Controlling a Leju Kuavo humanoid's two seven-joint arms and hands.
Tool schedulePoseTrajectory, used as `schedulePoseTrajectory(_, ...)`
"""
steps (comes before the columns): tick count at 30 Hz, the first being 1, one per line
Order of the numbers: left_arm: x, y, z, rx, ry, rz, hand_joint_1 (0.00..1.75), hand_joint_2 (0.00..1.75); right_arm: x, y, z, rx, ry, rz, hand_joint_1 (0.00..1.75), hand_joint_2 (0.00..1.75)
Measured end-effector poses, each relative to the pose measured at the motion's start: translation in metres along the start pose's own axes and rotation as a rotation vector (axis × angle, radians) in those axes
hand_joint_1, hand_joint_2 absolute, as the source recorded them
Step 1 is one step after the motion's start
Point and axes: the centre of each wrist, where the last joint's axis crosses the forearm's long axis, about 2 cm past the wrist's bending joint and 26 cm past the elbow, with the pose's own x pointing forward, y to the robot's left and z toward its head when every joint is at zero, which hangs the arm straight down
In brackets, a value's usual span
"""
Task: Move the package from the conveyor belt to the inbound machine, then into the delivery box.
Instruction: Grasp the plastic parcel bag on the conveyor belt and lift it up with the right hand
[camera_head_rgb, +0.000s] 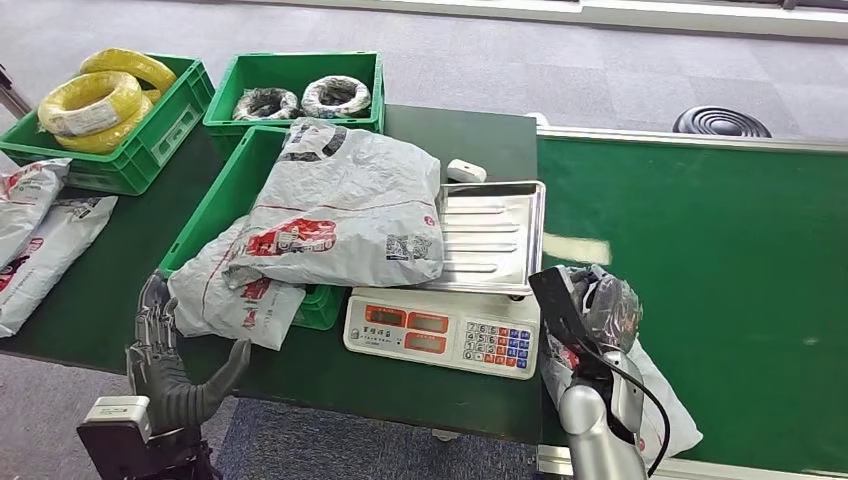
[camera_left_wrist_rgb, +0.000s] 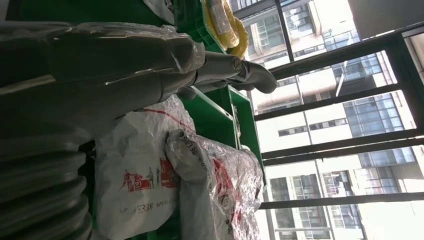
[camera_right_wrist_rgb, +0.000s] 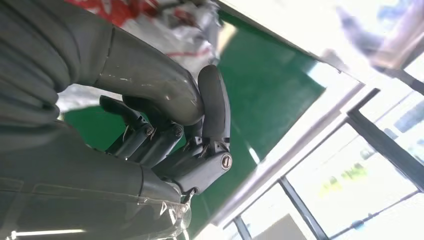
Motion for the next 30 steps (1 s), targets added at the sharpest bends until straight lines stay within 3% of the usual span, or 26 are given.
schedulePoseTrajectory(6, 0.0, -0.003, -0.005, 0.019, -0.013, 0.001, 0.0, 1.75, 0.04, -0.04, -0.005, -0.367, -0.201, 0.012, 1.75, 1.75)
schedulePoseTrajectory(10, -0.001, -0.007, -0.011, 0.022, -0.024, 0.007, 0.0, 1.75, 0.062, -0.052, -0.007, -0.426, -0.262, -0.004, 1.75, 1.75)
schedulePoseTrajectory(16, -0.001, -0.008, -0.012, 0.033, -0.027, 0.012, 0.0, 1.75, 0.073, -0.057, -0.007, -0.454, -0.294, -0.02, 1.74, 1.75)
schedulePoseTrajectory(20, -0.001, -0.009, -0.015, 0.033, -0.033, 0.015, 0.0, 1.75, 0.077, -0.06, -0.006, -0.485, -0.306, -0.046, 0.06, 1.75)
schedulePoseTrajectory(25, -0.001, -0.009, -0.016, 0.035, -0.035, 0.021, 0.0, 1.75, 0.078, -0.059, -0.009, -0.434, -0.294, -0.107, 0.0, 1.75)
schedulePoseTrajectory(30, 0.0, -0.01, -0.015, 0.045, -0.028, 0.023, 0.0, 1.75, 0.069, -0.035, -0.007, -0.344, -0.177, 0.005, 0.0, 1.75)
